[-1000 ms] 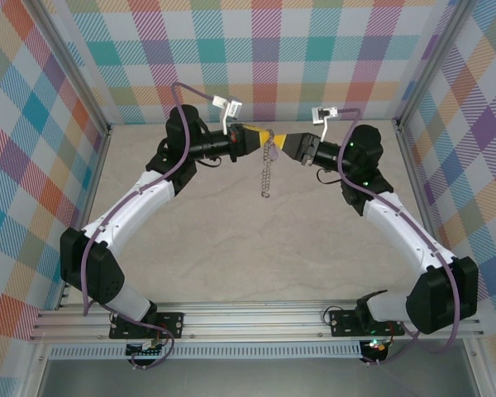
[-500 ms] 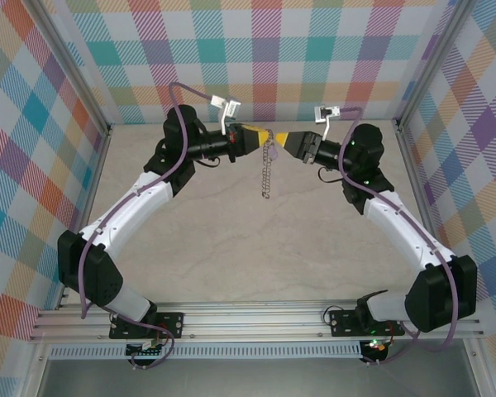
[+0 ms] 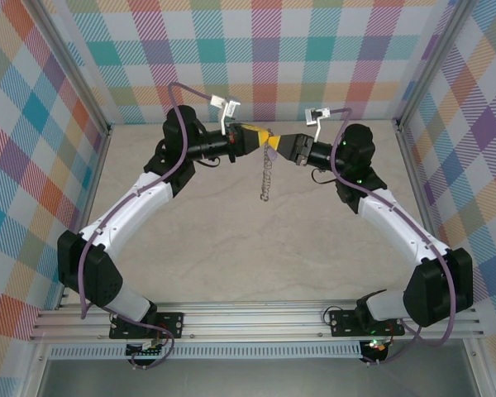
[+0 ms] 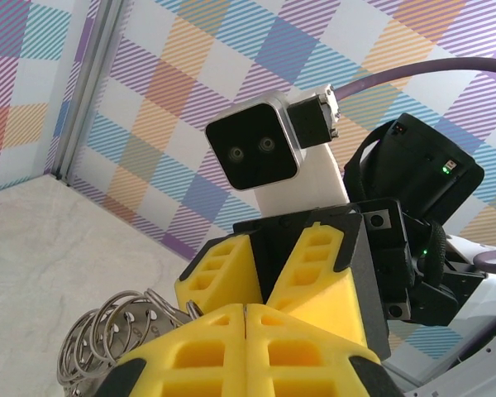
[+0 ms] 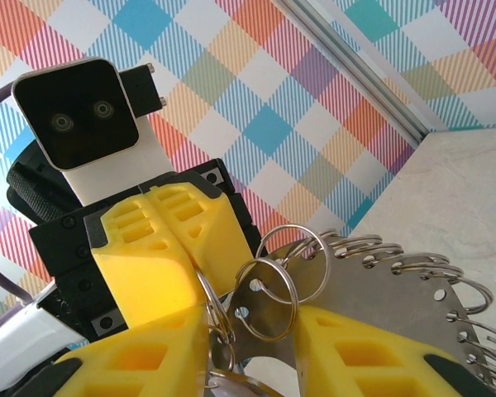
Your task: Put the keys on the keyring
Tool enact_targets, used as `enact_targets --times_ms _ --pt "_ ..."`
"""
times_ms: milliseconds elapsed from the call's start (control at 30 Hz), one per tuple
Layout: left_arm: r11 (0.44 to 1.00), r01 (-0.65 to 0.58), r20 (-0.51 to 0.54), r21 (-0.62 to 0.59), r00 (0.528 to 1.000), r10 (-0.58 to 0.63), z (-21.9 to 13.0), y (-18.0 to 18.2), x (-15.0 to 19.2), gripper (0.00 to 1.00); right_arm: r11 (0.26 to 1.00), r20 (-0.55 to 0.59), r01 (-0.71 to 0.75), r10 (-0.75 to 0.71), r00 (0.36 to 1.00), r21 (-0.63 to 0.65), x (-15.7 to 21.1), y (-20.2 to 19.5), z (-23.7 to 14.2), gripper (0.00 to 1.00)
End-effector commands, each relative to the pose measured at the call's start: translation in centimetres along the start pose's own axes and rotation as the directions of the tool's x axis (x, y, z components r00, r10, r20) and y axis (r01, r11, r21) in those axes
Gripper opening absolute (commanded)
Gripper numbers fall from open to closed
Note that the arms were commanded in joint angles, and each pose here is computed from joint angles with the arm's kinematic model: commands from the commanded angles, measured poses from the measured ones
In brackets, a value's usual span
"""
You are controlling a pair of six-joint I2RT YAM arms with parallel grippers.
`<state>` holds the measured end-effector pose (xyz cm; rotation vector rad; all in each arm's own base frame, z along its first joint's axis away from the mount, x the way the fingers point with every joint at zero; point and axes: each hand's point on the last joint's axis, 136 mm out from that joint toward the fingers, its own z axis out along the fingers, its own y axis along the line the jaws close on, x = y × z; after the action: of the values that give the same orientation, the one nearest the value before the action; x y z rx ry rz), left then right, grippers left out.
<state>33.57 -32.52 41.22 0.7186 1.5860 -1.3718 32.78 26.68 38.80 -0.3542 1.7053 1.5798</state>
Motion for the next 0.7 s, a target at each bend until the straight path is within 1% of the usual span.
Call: enact_targets --times_ms 0,267,367,667 --pt "0.997 -0.049 0.036 0.054 0.998 0.047 -0.5 -2.5 -1.2 0.0 0.995 0.042 0.094 -0.093 0.995 -0.03 -1.7 2.9 -0.6 0.33" --pt "0.997 -0.056 0.039 0.056 0.998 0.054 -0.7 -2.8 -1.3 0.0 0.993 0.1 0.112 -0.116 0.988 0.039 -2.9 2.6 -2.3 0.36" --pt "0.997 -0.056 0.04 0.058 0.998 0.054 -0.6 -2.8 -1.3 0.0 0.993 0.095 0.112 -0.114 0.989 0.025 -2.9 2.8 -2.2 0.36" --pt "0.997 -0.052 0.038 0.058 0.998 0.05 -0.6 -2.6 -1.2 0.0 0.995 0.064 0.087 -0.084 0.994 -0.053 -2.6 3.1 -1.1 0.29"
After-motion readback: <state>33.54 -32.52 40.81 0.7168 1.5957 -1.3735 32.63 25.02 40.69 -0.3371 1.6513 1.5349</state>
